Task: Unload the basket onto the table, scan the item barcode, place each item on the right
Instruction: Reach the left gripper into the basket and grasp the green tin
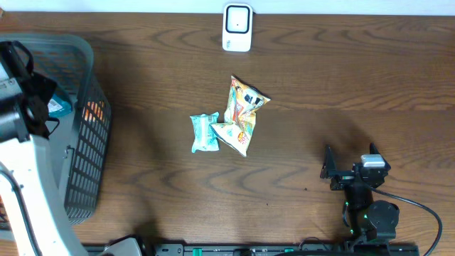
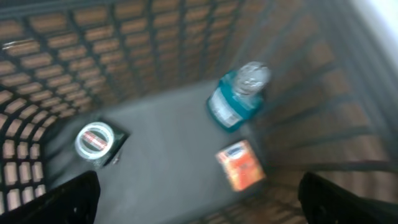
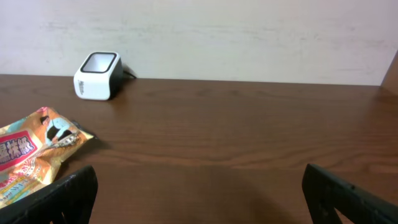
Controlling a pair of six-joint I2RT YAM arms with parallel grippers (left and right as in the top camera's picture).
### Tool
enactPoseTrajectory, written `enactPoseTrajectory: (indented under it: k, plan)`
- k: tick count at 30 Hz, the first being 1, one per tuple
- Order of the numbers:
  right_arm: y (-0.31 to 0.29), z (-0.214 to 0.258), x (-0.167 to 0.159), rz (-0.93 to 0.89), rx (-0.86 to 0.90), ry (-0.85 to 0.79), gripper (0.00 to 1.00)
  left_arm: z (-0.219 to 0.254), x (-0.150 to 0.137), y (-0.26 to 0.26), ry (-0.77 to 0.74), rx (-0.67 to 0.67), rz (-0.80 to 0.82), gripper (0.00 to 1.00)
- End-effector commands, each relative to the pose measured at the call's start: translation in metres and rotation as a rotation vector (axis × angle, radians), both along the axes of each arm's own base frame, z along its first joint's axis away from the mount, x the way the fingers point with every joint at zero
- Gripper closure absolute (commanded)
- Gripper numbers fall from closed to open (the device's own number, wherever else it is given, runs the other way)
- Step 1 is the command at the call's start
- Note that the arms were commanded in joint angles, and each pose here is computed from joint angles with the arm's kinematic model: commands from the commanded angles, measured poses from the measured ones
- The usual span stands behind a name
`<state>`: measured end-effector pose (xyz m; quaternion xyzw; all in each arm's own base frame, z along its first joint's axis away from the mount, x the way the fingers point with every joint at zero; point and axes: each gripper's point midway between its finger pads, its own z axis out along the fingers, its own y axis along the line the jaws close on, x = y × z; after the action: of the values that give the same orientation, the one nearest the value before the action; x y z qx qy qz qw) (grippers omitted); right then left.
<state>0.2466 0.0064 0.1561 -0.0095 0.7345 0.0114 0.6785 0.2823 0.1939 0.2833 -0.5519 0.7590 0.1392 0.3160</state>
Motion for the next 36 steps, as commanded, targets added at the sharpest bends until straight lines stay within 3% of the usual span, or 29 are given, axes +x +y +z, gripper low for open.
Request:
enactPoseTrajectory:
  k: [1, 6, 10, 20, 25, 36]
  plan:
    - [0.004, -0.001, 0.0, 0.018, -0.011, 0.003, 0.01, -0.028, -0.018, 0.016, 0.094, -0.073, 0.098, 0.02]
    - [0.004, -0.001, 0.0, 0.018, -0.011, 0.003, 0.01, -0.067, -0.049, 0.033, 0.23, -0.185, 0.197, 0.02]
    - [0.004, -0.001, 0.0, 0.018, -0.011, 0.002, 0.01, -0.095, -0.066, 0.042, 0.304, -0.226, 0.186, 0.02]
    - [0.004, -0.001, 0.0, 0.018, -0.011, 0.002, 0.01, -0.154, -0.085, 0.047, 0.512, -0.233, -0.136, 0.02]
    - [0.004, -0.001, 0.0, 0.018, -0.011, 0.002, 0.01, -0.173, -0.094, 0.05, 0.478, -0.288, -0.158, 0.02]
    - [0.004, -0.001, 0.0, 0.018, -0.011, 0.002, 0.01, -0.169, -0.102, 0.076, 0.454, -0.238, -0.141, 0.02]
